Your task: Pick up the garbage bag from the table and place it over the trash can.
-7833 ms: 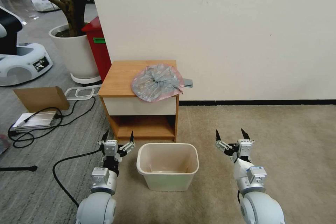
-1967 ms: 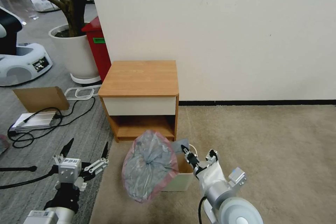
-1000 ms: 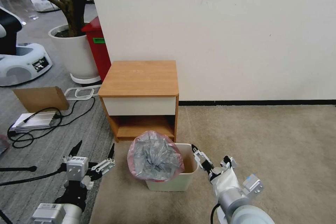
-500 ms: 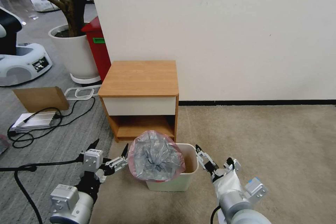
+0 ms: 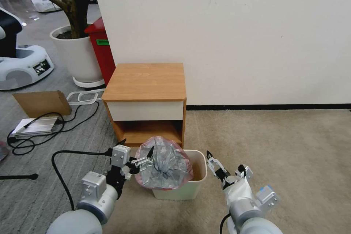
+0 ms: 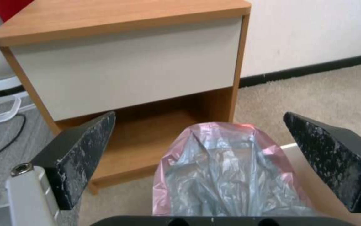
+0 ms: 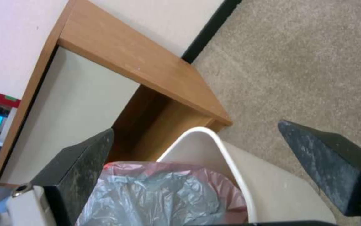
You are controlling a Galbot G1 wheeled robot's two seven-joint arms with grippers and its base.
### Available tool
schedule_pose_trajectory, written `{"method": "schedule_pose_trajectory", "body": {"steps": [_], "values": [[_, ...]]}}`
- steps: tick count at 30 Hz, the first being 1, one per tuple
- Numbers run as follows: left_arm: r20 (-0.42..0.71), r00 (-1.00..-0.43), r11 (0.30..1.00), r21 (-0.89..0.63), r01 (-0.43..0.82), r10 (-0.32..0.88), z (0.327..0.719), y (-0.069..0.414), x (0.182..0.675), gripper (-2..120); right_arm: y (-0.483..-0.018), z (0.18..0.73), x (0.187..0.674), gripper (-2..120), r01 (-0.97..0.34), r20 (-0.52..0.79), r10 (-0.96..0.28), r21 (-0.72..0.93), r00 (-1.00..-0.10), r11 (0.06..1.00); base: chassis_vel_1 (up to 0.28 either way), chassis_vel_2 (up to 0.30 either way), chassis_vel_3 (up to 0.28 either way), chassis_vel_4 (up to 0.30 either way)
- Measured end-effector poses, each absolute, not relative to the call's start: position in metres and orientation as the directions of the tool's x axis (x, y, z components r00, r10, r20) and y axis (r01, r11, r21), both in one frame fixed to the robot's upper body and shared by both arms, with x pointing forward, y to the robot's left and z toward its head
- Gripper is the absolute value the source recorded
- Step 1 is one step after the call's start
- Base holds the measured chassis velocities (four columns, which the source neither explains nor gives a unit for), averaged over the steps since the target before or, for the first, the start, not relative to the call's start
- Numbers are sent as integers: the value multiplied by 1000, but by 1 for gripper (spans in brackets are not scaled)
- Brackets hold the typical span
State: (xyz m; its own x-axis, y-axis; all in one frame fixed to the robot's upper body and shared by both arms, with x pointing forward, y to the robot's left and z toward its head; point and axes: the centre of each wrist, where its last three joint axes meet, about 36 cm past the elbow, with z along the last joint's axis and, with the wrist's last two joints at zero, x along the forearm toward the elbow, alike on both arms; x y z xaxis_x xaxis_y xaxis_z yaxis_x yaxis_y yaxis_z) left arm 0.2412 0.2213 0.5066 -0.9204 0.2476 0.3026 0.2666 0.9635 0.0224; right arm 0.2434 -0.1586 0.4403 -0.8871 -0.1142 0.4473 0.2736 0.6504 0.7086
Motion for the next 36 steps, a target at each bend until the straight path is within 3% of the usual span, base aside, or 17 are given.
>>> {"method": "schedule_pose_trajectory", "body": {"steps": [19,26,36], "values": [[423,-878,962,49,267,222,478,190,271,100,-158,437,247,100,276,446,-108,708,-889,650,0,0,0,0],[475,-861,970,58,235,180,468,187,277,88,-158,437,247,100,280,444,-101,708,-890,648,0,0,0,0],[540,-832,981,54,186,128,456,180,285,82,-160,436,247,100,286,443,-89,706,-892,648,0,0,0,0]]}}
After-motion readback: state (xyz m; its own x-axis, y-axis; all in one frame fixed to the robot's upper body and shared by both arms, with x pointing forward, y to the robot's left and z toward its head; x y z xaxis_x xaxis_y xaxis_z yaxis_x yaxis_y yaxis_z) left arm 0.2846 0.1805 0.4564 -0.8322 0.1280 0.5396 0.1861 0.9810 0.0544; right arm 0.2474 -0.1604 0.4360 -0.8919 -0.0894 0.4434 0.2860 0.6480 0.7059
